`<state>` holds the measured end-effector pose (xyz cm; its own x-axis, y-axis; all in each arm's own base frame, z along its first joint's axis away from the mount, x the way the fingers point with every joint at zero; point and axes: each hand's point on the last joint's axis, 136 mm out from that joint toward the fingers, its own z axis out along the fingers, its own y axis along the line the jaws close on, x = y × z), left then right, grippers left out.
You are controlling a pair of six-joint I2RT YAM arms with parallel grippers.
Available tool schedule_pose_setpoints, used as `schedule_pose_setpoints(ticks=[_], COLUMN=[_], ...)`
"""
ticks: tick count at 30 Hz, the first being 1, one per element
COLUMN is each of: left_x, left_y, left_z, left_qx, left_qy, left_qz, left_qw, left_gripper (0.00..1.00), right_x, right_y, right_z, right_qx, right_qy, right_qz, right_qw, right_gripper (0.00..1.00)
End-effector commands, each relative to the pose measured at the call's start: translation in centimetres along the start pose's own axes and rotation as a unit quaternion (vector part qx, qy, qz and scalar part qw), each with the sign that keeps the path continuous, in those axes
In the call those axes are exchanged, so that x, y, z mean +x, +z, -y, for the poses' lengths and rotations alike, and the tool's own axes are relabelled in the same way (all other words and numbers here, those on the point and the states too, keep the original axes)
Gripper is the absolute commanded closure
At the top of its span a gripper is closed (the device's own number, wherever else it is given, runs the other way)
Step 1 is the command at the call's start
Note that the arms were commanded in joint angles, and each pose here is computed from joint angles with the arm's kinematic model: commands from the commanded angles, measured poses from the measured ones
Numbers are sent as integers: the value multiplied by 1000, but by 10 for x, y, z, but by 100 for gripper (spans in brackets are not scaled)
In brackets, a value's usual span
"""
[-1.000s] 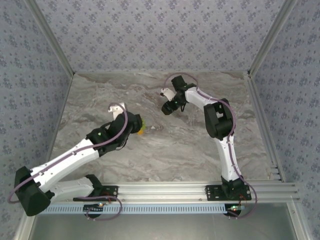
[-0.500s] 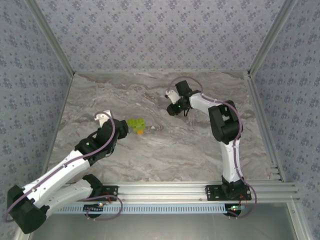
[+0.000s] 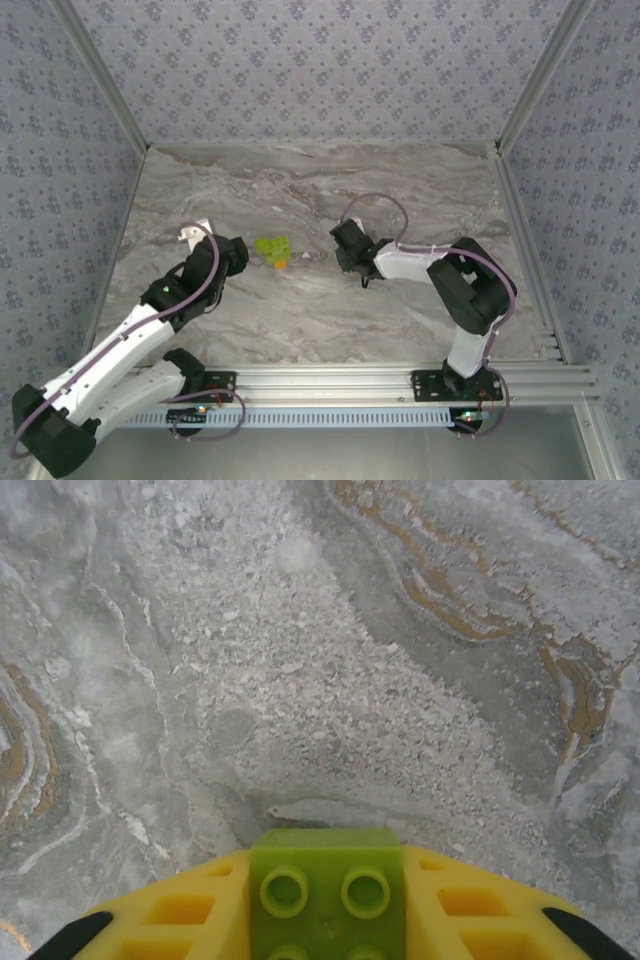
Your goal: Assemble a carrot with lego
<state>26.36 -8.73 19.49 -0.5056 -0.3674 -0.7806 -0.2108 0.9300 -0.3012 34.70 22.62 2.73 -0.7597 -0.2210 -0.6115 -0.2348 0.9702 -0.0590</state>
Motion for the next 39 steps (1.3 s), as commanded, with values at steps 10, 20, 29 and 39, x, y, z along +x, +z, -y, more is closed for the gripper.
schedule_pose_setpoints(ticks=[10, 20, 29, 39], left_x=[-3, -9, -12, 10], left_y=[-5, -1, 3, 11], left_z=[-9, -7, -5, 16], left_qx=[-9, -11, -13, 82], left_qy=[10, 17, 24, 162], left_qz=[9, 25, 28, 44], left_qw=[1000, 999, 999, 982], left_gripper=[31, 31, 30, 29], right_x=[52, 71, 91, 84], right_y=[29, 19, 28, 4], right_z=[5, 19, 10, -3], right_qx=[-18, 4, -26, -75], right_qy=[-17, -42, -72, -93], right_qz=[67, 124, 103, 87], right_qw=[997, 991, 992, 989], right_gripper=[52, 55, 72, 85])
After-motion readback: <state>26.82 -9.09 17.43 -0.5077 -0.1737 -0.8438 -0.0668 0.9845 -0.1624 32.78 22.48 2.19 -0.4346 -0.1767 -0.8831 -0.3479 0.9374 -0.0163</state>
